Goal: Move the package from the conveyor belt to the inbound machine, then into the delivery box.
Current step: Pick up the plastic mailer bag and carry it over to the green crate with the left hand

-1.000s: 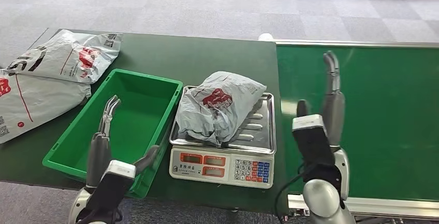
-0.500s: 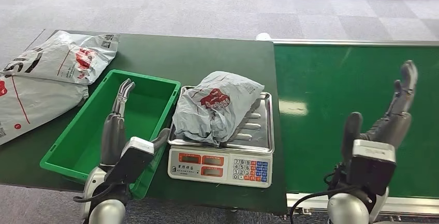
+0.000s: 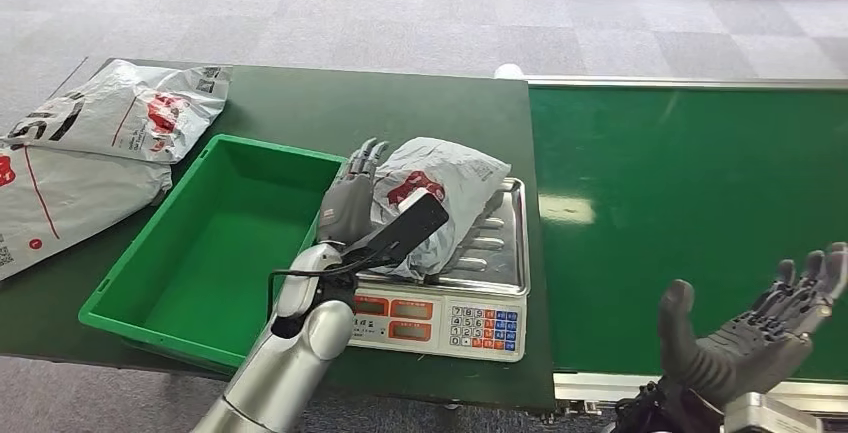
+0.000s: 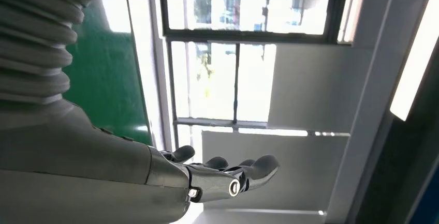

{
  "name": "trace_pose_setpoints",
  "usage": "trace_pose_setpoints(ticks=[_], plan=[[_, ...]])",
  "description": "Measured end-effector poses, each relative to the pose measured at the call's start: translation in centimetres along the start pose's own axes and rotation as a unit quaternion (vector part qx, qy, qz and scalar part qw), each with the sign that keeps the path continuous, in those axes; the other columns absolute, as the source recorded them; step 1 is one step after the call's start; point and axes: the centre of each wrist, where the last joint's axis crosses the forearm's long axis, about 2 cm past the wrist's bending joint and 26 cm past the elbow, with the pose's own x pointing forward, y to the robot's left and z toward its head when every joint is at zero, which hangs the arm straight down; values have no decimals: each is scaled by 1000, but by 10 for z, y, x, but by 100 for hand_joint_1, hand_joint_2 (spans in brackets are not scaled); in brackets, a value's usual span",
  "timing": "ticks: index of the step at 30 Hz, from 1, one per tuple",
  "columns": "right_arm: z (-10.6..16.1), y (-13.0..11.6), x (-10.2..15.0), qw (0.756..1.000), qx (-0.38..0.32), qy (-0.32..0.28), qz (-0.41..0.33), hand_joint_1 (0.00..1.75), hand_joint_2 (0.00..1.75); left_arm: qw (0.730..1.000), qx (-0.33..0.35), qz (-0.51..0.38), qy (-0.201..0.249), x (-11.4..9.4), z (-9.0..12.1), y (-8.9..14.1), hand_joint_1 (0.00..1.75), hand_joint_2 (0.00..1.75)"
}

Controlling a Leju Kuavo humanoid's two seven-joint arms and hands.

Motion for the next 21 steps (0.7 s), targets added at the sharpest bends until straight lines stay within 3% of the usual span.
trace_pose_setpoints(ticks=[8,21], plan=[[21,28,8,997,42,28,-50,0,175,994,-75,-45,59,-10,-6,-40,0,175],[30,38,10,995,61,40,-66,0,175,990,-96,-62,78,-18,-7,-48,0,175]])
